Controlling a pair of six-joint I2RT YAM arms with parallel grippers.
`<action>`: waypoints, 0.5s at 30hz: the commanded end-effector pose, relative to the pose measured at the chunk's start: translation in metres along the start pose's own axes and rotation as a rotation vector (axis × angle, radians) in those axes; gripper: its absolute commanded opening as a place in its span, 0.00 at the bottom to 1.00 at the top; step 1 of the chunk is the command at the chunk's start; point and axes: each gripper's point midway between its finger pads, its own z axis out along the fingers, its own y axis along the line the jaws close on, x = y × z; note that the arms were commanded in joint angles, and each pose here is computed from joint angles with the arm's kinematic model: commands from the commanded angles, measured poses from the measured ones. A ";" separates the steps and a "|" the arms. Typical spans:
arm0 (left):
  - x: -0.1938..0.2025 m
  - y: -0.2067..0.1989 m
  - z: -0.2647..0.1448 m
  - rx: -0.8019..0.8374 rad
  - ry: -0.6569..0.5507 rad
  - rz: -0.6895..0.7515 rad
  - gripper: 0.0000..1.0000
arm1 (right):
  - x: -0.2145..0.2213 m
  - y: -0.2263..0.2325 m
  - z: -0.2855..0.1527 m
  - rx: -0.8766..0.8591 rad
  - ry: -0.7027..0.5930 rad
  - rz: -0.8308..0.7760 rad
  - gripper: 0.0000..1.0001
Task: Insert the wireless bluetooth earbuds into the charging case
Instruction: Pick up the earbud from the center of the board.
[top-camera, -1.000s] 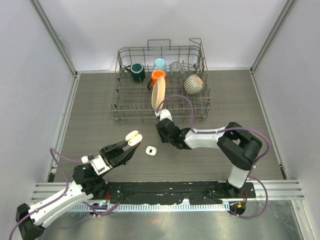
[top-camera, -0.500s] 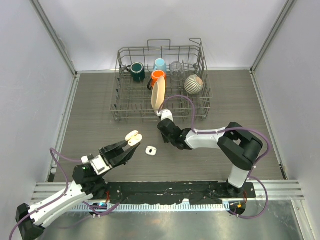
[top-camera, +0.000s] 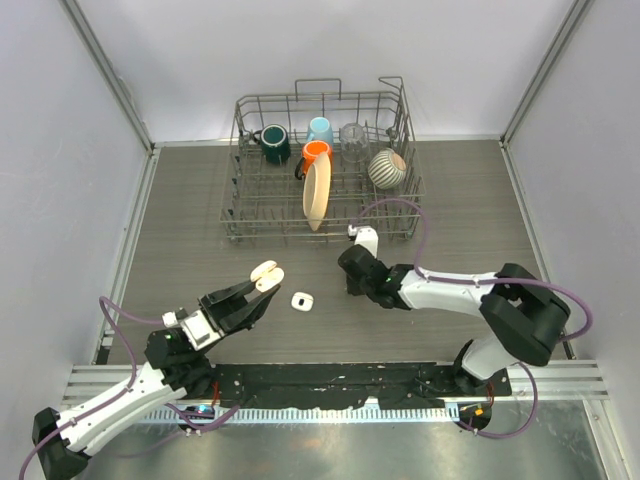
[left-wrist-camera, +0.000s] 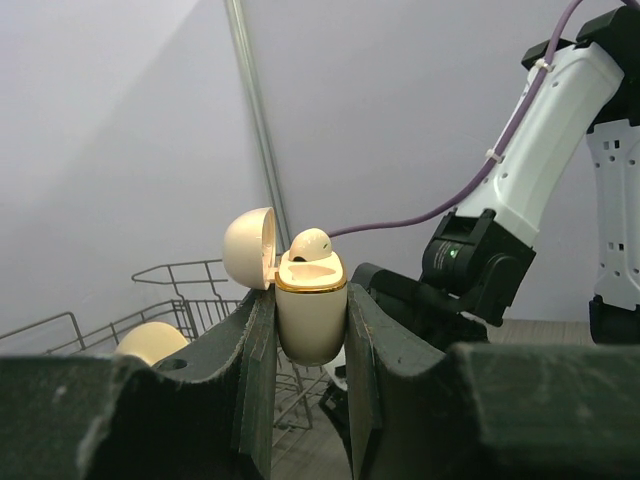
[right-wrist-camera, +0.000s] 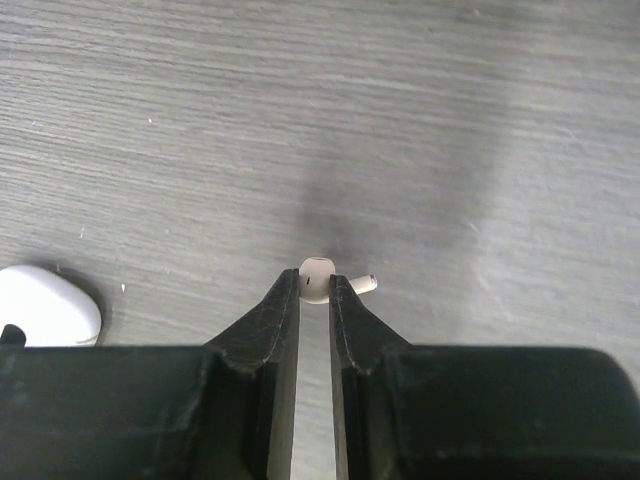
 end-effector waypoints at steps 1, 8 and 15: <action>0.022 0.000 -0.012 -0.014 0.038 0.019 0.00 | 0.008 -0.016 -0.024 0.087 0.024 0.204 0.11; 0.023 -0.001 -0.012 -0.012 0.042 0.017 0.00 | 0.022 -0.009 -0.033 0.072 0.037 0.354 0.20; 0.022 -0.004 -0.010 0.006 0.042 0.011 0.00 | 0.025 -0.001 -0.026 0.087 0.061 0.302 0.29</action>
